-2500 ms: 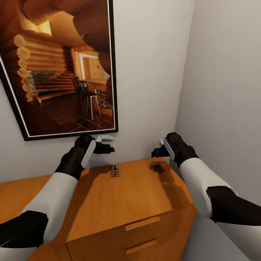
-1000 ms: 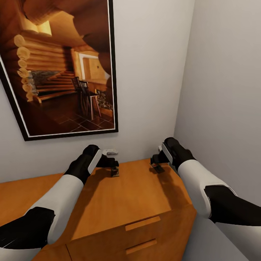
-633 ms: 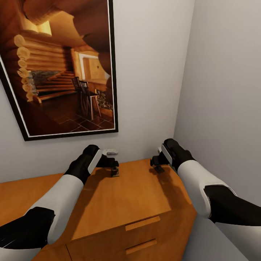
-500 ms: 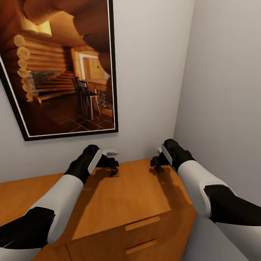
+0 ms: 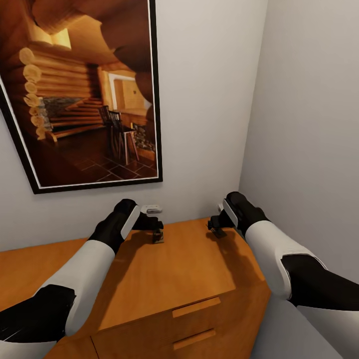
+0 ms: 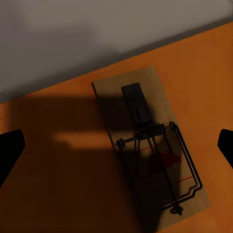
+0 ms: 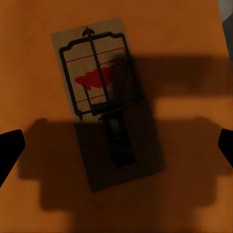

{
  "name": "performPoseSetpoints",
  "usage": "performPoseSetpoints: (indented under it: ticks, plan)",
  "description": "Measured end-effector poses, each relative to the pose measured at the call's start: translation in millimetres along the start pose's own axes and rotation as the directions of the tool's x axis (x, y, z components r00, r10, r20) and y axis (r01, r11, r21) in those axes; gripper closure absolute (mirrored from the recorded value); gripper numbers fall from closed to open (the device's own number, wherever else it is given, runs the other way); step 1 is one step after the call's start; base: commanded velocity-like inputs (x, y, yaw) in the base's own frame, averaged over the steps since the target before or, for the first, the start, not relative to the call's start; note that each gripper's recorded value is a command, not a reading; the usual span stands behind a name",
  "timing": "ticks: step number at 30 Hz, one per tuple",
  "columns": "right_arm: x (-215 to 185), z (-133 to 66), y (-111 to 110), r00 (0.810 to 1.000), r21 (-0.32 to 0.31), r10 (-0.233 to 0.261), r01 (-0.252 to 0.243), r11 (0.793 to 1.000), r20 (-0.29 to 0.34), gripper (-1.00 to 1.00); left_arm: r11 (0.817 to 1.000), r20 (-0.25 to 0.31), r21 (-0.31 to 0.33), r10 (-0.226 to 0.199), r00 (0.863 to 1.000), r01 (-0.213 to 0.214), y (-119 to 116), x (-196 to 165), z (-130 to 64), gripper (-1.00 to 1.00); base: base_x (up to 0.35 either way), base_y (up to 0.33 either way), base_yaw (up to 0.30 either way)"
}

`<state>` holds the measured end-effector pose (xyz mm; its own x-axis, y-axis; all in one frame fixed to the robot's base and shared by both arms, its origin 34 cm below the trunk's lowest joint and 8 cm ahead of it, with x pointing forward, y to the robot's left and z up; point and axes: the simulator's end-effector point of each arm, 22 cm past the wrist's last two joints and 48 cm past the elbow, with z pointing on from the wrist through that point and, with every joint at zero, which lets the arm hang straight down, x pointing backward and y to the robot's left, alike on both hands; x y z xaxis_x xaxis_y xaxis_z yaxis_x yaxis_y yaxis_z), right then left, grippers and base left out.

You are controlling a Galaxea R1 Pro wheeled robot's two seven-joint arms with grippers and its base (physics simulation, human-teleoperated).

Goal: Take the four mousetraps from the cabinet in the bathroom and place them on the bathroom floor. Make sure all four end up on the same floor surface, and ensure that at least two of them are either under or directly next to the same bathroom sink.

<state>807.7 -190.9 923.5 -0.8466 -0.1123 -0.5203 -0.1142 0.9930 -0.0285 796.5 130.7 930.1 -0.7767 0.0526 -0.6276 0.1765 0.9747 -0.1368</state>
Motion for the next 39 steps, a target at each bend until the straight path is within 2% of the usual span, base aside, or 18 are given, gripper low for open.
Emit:
performPoseSetpoints:
  ticks: [39]
  plan:
    - [0.0, 0.0, 2.7, 1.000, -0.003, -0.002, 0.002, 1.000, 0.000, -1.00, 1.000, 0.003, -0.005, 0.004, 1.000, -0.004, 0.9, -1.1, -0.7, -1.00, 0.040, 0.000, 0.000]
